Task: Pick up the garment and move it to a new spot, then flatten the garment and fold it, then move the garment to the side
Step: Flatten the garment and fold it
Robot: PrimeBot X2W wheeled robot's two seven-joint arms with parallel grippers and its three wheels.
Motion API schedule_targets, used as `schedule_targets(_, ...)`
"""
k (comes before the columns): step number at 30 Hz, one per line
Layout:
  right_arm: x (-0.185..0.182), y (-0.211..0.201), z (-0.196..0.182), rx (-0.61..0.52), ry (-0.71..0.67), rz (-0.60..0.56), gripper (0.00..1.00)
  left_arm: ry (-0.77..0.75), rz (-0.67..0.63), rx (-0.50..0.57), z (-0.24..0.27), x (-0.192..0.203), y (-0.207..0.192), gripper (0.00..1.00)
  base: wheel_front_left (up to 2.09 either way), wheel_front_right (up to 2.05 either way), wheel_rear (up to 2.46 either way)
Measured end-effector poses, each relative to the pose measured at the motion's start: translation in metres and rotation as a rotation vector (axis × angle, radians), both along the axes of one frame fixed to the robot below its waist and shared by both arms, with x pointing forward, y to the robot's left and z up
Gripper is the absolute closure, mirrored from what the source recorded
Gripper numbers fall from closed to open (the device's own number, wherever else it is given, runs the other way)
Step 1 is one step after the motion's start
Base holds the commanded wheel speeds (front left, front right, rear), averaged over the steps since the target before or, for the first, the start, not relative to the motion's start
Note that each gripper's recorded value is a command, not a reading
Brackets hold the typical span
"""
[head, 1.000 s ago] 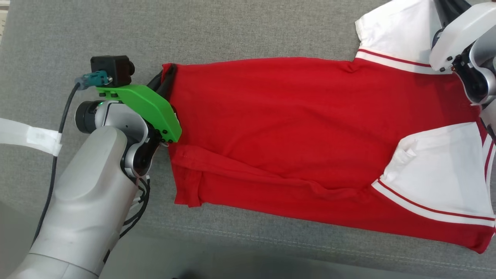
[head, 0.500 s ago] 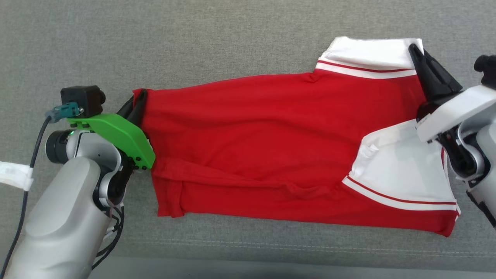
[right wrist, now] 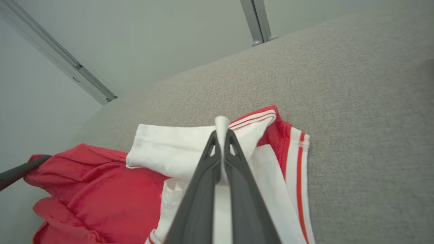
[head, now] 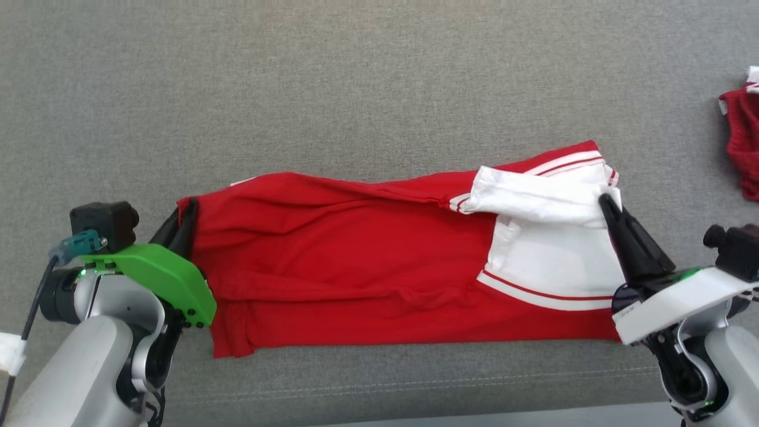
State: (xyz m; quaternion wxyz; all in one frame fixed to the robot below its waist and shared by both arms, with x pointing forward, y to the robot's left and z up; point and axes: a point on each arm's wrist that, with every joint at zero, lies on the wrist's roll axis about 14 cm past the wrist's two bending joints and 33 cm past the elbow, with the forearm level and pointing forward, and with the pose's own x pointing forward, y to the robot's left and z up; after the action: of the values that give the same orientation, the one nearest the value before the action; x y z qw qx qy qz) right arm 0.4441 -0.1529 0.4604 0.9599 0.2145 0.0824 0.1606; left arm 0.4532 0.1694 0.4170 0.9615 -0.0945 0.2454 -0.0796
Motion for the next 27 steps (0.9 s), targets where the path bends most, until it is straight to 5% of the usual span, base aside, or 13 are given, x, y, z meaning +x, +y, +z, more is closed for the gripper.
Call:
schedule_targets(14,-0.049,-0.011,-0.016,-0.014,0.116,-0.071,1.0,0.083,0.035,-0.048,-0.007,-0.039,-0.001,0.99,0.0,0.0,0.0)
schedule_targets(15,-0.051,-0.009,-0.02,-0.026,0.128,-0.063,0.42,0.096,0.04,-0.054,-0.01,-0.041,-0.001,0.55,0.0,0.0,0.0)
schedule_targets(16,-0.054,-0.007,-0.023,-0.029,0.14,-0.057,0.0,0.096,0.049,-0.064,-0.011,-0.042,-0.001,0.0,0.0,0.0,0.0)
schedule_targets(27,-0.075,-0.017,-0.042,-0.13,0.172,-0.089,0.0,0.034,0.183,-0.075,-0.012,-0.046,0.021,0.0,0.0,0.0,0.0)
